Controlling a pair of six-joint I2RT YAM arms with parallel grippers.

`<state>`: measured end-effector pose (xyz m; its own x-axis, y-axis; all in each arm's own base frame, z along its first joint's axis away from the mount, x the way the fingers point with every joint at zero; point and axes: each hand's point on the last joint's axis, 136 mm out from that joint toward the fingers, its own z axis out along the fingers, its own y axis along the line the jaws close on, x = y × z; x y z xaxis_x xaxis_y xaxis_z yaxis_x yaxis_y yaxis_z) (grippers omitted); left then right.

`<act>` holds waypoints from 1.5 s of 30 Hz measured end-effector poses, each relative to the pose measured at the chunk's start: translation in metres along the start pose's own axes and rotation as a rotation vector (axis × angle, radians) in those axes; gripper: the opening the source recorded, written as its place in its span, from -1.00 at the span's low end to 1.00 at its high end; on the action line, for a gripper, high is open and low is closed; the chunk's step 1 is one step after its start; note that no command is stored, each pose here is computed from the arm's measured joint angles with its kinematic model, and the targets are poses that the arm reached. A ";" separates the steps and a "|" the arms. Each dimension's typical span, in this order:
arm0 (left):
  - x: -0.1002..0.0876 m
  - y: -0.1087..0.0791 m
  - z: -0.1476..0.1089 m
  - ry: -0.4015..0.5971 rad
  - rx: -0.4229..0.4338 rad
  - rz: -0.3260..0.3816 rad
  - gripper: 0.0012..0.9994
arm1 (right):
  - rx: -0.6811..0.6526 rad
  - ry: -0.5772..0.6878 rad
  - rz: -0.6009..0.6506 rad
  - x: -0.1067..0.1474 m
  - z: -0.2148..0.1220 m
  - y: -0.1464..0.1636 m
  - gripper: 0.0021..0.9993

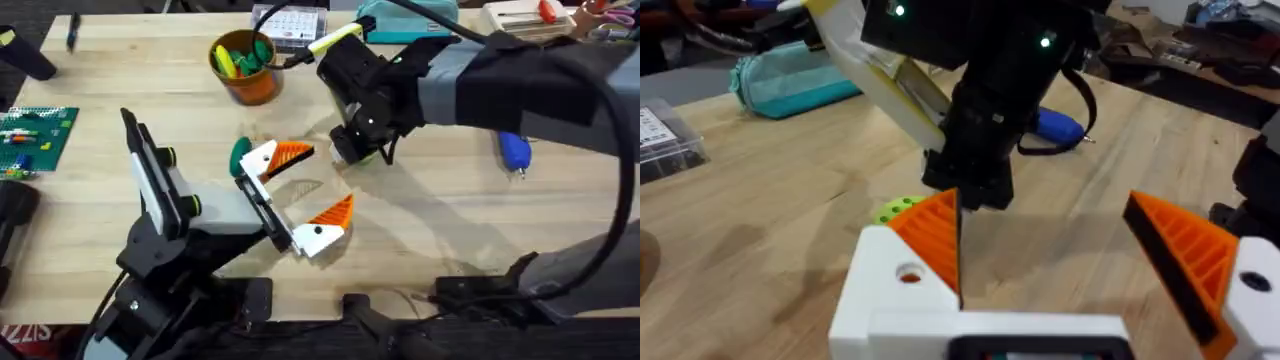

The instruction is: Pick up the gripper from the table and insert it into the empty holder that is missing its gripper. Then pick up a screw, insert it into the mounting hole, and use the screwdriver to tighten it. Finally, clean up the table by picking up the vegetable and placing it into the bucket.

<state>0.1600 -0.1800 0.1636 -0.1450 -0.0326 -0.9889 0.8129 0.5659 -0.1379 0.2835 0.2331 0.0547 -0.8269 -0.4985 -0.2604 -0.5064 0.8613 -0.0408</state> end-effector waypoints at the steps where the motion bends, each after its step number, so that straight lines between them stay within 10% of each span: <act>1: 0.000 0.000 0.000 0.000 0.000 0.000 0.99 | 0.000 0.000 0.000 0.000 0.000 0.000 -0.63; 45: 0.000 0.000 0.000 0.000 0.000 0.000 0.99 | 0.011 0.075 0.027 0.008 -0.014 -0.016 -0.99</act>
<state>0.1600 -0.1800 0.1636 -0.1449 -0.0327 -0.9889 0.8129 0.5659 -0.1378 0.2815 0.2139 0.0665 -0.8561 -0.4810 -0.1888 -0.4817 0.8752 -0.0457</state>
